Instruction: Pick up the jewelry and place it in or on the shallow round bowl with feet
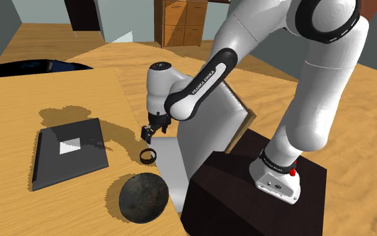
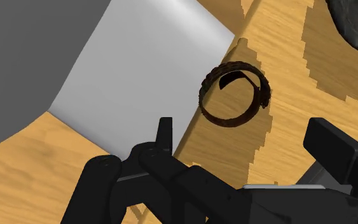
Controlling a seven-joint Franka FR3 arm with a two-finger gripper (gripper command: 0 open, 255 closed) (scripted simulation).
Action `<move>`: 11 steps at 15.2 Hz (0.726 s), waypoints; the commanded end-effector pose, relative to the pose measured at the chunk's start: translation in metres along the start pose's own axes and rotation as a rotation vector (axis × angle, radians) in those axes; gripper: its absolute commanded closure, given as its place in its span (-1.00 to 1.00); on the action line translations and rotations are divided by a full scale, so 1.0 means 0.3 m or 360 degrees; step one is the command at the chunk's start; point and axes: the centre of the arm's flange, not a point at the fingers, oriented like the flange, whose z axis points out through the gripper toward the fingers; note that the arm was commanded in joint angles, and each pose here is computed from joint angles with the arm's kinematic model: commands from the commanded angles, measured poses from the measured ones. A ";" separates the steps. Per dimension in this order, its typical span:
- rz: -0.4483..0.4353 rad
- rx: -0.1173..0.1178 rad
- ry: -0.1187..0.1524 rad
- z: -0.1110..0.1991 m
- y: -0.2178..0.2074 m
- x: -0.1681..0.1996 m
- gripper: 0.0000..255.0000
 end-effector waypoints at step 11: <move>-0.0002 0.0001 -0.0019 0.359 -0.215 0.094 -1.00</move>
